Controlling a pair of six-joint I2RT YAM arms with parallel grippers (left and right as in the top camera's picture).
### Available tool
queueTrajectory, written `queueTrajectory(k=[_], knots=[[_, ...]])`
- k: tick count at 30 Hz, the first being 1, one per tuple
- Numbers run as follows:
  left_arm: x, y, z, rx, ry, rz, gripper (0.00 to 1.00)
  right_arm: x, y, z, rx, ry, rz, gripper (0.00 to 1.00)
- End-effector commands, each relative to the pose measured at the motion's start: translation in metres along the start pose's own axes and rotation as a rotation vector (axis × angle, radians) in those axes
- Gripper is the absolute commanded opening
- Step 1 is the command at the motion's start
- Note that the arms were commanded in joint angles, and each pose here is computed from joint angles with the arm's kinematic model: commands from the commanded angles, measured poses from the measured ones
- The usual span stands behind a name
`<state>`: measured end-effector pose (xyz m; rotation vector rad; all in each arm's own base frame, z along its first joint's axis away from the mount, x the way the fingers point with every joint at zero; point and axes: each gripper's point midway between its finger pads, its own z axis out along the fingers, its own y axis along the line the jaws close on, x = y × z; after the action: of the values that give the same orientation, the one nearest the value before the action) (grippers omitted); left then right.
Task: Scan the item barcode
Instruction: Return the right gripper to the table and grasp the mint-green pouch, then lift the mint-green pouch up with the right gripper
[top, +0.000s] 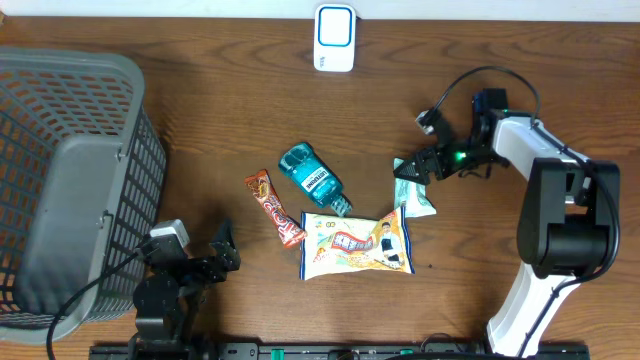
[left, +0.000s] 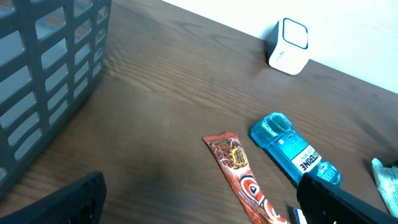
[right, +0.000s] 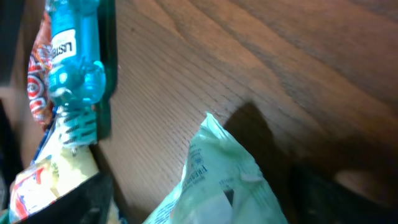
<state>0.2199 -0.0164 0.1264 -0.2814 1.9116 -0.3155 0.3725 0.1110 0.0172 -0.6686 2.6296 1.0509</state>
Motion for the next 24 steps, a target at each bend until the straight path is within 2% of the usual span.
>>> queueTrajectory(k=[1, 5, 10, 15, 19, 22, 24], knots=[[0.002, 0.000, 0.001, 0.005, 0.005, -0.011, 0.98, 0.063, -0.026, 0.027, 0.122, 0.203, 0.065, 0.82], [0.002, 0.000, 0.001, 0.005, 0.005, -0.011, 0.98, 0.071, -0.029, 0.028, 0.130, 0.215, 0.070, 0.74], [0.002, 0.000, 0.001, 0.005, 0.005, -0.011, 0.98, 0.077, -0.029, 0.024, 0.117, 0.231, 0.075, 0.76], [0.002, 0.000, 0.001, 0.005, 0.005, -0.011, 0.98, 0.084, -0.025, 0.022, 0.101, 0.259, 0.051, 0.73], [0.002, 0.000, 0.001, 0.005, 0.005, -0.011, 0.98, 0.087, -0.025, 0.023, 0.099, 0.266, 0.048, 0.51], [0.002, 0.000, 0.001, 0.005, 0.005, -0.011, 0.98, 0.090, -0.025, 0.023, 0.098, 0.274, 0.045, 0.40], [0.002, 0.000, 0.001, 0.005, 0.005, -0.011, 0.98, 0.090, -0.025, 0.023, 0.099, 0.273, 0.045, 0.27]])
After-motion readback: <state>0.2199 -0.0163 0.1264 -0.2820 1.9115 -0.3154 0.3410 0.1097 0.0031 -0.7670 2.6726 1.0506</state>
